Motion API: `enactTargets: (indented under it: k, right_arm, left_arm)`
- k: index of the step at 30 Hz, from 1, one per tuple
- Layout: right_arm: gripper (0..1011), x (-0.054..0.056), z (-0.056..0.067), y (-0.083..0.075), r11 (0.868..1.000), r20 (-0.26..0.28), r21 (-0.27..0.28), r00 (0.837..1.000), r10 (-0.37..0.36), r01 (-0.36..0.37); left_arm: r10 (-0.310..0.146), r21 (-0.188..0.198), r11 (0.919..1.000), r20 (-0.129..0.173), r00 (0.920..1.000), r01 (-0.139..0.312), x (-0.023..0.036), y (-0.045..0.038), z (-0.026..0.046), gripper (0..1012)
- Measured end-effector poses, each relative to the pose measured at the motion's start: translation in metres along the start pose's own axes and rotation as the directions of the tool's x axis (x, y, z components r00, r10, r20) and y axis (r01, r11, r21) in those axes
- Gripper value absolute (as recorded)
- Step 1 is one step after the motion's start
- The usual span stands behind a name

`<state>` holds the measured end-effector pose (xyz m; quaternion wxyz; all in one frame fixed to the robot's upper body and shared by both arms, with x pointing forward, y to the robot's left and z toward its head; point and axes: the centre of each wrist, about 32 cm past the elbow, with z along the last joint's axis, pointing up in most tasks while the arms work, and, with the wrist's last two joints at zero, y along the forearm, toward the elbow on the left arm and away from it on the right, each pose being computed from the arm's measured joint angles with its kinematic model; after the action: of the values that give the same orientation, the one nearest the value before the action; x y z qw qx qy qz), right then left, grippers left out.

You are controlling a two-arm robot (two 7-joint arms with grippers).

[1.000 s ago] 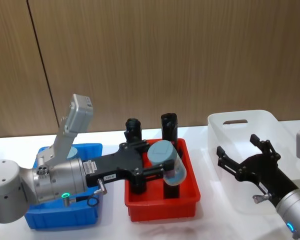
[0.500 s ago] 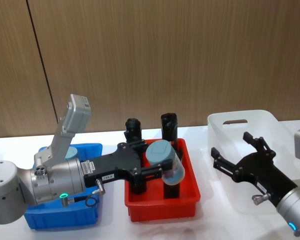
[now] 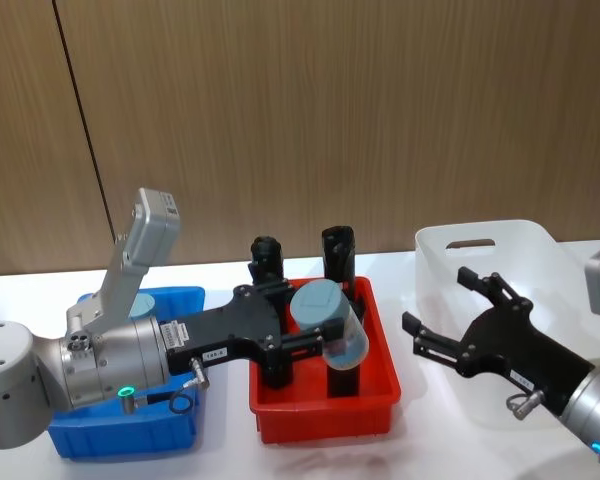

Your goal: Pick the cotton swabs from the blue box and place them into the white box.

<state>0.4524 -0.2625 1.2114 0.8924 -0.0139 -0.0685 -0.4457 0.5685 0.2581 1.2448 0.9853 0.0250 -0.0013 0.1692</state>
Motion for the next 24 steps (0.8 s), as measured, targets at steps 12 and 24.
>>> enactTargets:
  k: [12, 24]
  right_arm:
    - [1002, 0.021, 0.018, 0.000, 0.982, 0.005, -0.038, 0.983, 0.185, -0.185]
    - [1002, 0.037, 0.035, 0.015, 0.928, -0.009, -0.114, 0.934, 0.357, -0.355]
  left_arm:
    - [0.000, 0.000, 1.0000, 0.000, 1.0000, 0.000, -0.0002, 0.0003, 0.0000, 666]
    - [0.000, 0.000, 1.0000, 0.000, 1.0000, 0.000, -0.0002, 0.0003, -0.0001, 666]
